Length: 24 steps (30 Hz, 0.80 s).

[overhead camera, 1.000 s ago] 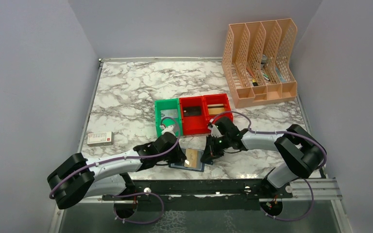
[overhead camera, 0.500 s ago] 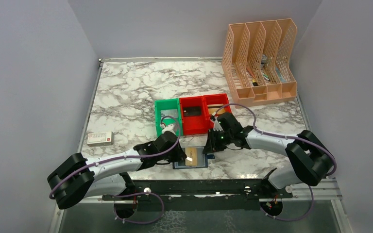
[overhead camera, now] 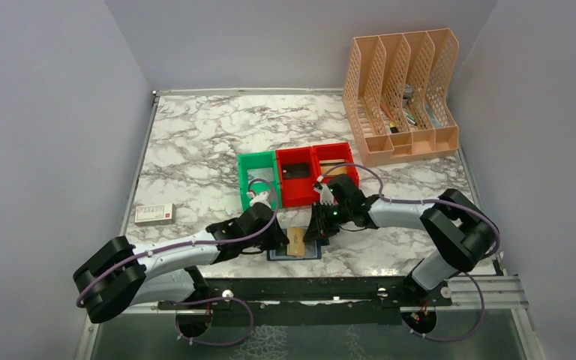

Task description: Take the credit cards out of the card holder

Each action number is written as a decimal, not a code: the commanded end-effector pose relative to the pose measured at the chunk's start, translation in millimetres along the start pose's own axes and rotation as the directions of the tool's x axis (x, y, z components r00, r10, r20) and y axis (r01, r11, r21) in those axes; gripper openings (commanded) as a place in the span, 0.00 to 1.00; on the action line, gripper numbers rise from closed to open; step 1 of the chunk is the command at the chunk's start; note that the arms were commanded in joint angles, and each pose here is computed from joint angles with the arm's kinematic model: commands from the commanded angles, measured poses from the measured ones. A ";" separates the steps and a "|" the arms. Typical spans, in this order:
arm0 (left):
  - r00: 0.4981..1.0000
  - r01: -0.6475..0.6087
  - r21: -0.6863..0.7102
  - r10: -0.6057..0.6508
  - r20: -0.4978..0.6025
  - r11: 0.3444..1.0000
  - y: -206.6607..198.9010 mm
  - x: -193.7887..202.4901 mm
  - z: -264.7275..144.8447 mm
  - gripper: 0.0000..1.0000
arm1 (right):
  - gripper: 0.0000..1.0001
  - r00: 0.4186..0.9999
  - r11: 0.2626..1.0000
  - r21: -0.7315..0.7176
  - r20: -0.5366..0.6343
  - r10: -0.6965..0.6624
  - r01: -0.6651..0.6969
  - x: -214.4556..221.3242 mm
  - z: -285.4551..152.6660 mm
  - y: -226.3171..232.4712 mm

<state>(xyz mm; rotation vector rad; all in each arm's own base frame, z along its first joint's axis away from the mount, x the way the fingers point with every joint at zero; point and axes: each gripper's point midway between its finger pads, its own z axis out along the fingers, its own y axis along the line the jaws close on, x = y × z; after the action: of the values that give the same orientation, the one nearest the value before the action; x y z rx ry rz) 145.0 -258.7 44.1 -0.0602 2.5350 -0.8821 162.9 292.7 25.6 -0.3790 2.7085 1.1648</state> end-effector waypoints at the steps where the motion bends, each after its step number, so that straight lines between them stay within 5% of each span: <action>1: 0.999 0.043 0.055 -0.045 0.020 0.998 -7.5 -2.0 4.0 0.12 | 0.12 0.998 0.995 0.081 -0.031 0.058 -0.055 7.5 14.7 -22.2; 6: 0.993 0.114 0.108 -0.115 0.003 0.988 -8.3 5.9 9.9 0.23 | 0.08 0.993 0.977 0.190 -0.039 0.108 -0.098 21.4 15.9 -49.3; 18: 0.984 0.180 0.189 -0.180 -0.020 0.965 -19.3 9.1 10.1 0.28 | 0.06 0.988 0.971 0.197 -0.053 0.148 -0.134 40.6 16.1 -60.4; 24: 0.984 0.180 0.201 -0.177 -0.032 0.963 -23.3 9.7 11.2 0.14 | 0.06 0.986 0.969 0.202 -0.052 0.156 -0.142 43.5 16.3 -63.3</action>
<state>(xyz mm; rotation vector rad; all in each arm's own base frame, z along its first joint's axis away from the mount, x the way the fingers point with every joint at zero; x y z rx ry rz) 142.1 -272.6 32.8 -0.2457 2.4930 -1.0999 165.4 299.1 16.7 -0.2489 2.7208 1.2305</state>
